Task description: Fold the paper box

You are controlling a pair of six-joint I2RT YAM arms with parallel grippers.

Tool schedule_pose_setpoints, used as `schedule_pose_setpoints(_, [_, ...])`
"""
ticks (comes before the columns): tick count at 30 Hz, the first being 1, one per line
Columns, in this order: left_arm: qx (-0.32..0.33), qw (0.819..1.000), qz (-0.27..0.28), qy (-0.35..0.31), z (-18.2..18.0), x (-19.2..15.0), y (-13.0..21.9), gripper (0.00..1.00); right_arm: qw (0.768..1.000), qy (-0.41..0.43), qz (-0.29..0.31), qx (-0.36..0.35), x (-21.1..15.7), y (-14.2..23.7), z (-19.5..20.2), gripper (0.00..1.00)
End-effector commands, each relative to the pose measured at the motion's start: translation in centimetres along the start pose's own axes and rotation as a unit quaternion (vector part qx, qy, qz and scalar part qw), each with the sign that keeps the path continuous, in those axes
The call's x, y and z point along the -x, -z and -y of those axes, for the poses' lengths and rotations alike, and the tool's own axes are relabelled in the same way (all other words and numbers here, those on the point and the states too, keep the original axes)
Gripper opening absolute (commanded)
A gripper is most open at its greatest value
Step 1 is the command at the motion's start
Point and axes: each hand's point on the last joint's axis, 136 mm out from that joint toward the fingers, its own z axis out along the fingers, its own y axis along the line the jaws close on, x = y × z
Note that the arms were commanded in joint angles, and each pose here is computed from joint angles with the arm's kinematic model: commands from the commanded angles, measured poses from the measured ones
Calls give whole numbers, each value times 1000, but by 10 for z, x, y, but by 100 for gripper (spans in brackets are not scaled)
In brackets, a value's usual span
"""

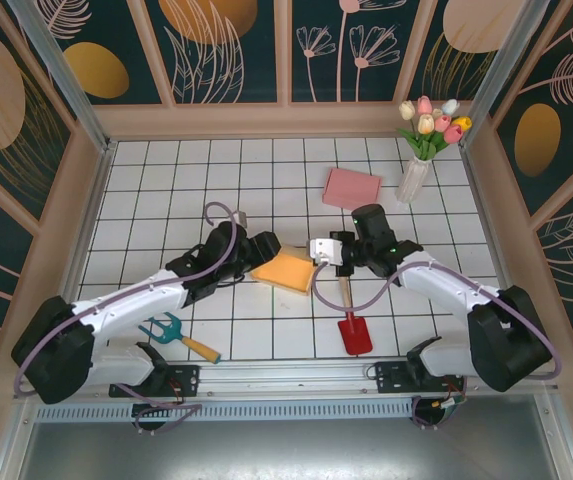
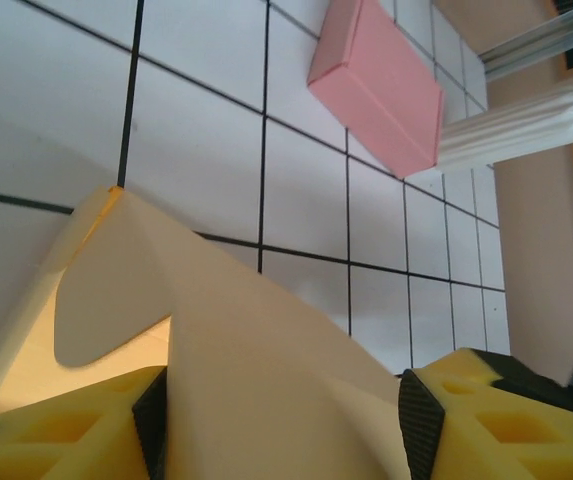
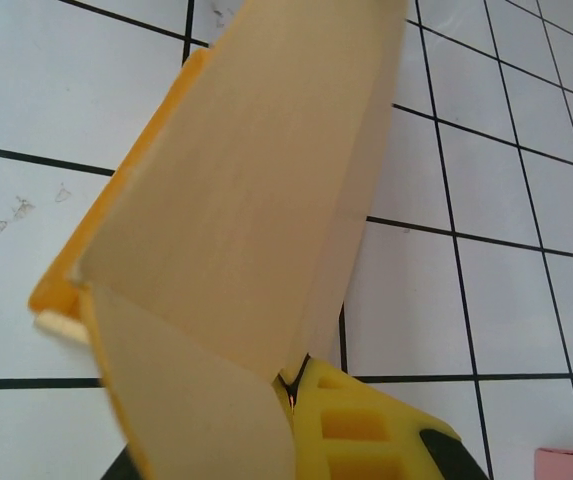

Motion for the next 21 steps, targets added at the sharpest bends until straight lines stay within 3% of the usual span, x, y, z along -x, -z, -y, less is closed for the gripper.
schedule_pose_setpoints(1, [-26,999,26,-37,25,15,20,61,999,2,-48,8,-17,-3,-3,6])
schedule_pose_setpoints(7, [0,998,20,-64,0,4,22,62,998,10,-63,8,-21,-5,-4,6])
schedule_pose_setpoints(17, [14,996,46,-81,-26,3,35,53,998,38,-53,1,-3,-10,-7,7])
schedule_pose_setpoints(21, [13,996,49,-76,-31,0,35,53,999,39,-37,-3,9,-12,-7,22])
